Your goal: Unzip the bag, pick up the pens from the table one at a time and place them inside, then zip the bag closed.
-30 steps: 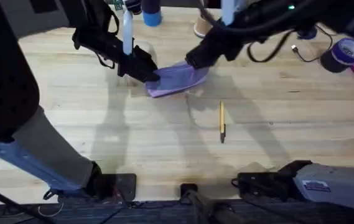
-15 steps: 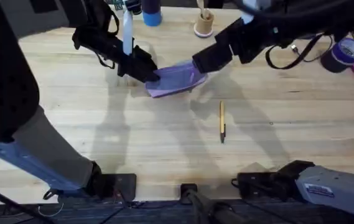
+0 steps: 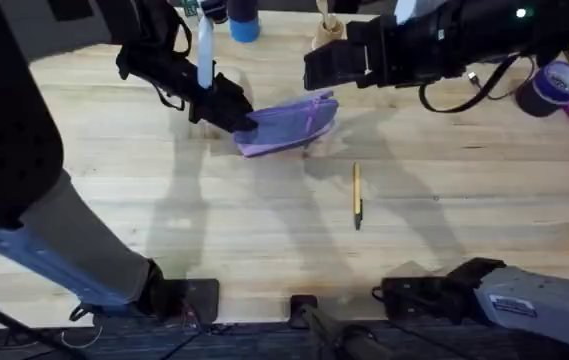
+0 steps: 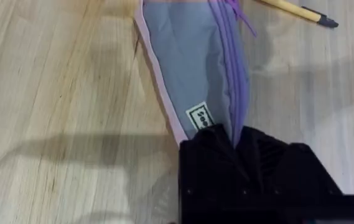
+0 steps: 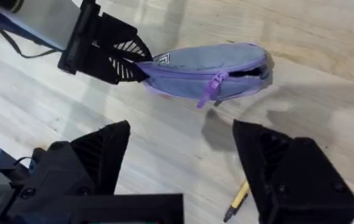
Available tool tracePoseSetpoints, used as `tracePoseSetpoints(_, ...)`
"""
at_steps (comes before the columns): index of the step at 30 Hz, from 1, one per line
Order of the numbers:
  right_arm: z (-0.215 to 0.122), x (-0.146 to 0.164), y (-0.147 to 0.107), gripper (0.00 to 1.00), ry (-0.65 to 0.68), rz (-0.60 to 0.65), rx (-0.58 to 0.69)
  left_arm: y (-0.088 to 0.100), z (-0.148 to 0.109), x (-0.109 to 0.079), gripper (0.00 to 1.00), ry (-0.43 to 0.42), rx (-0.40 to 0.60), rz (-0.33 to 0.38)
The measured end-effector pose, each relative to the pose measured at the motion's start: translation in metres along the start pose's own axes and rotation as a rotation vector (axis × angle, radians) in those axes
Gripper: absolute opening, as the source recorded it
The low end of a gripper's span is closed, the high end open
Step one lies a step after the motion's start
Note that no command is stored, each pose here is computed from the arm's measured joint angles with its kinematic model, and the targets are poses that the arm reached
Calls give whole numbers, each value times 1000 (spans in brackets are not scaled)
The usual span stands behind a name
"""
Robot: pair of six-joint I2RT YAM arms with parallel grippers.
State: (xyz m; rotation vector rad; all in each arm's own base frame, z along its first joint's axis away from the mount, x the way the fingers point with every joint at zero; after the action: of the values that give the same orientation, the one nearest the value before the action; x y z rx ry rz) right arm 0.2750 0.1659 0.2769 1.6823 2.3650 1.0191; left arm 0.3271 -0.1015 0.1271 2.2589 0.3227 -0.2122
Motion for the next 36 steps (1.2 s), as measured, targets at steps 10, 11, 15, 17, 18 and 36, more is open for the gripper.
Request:
tracePoseSetpoints(10, 0, 0, 0, 996, 0, 47, 0, 0, 0, 0, 42, 0, 0, 0)
tracePoseSetpoints(11, 0, 0, 0, 995, 0, 54, 0, 0, 0, 0, 42, 0, 0, 0)
tracePoseSetpoints(15, 0, 0, 0, 996, 0, 73, 0, 0, 0, 0, 42, 0, 0, 0)
tracePoseSetpoints(17, 0, 0, 0, 995, 0, 79, 0, 0, 0, 0, 42, 0, 0, 0)
tracePoseSetpoints(18, 0, 0, 0, 995, -2, 81, 0, 0, 0, 0, 42, 0, 0, 0)
tracePoseSetpoints(36, 21, -17, -5, 995, -118, 201, 32, 0, 0, 0, 42, 0, 0, 0)
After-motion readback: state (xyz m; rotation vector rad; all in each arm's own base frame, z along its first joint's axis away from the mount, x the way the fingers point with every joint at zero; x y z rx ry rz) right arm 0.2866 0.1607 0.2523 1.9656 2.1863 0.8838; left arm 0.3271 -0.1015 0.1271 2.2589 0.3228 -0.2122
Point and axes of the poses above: each hand's point on the last joint's axis, 136 mm out from that joint toward the fingers, its own z axis out along the fingers, its own x axis along the line the jaws close on, y = z × x, the point moved 5 cm from there along -z, back along the fingers, and after that the axes turned 3 degrees about -z, right-handed, at the moved point
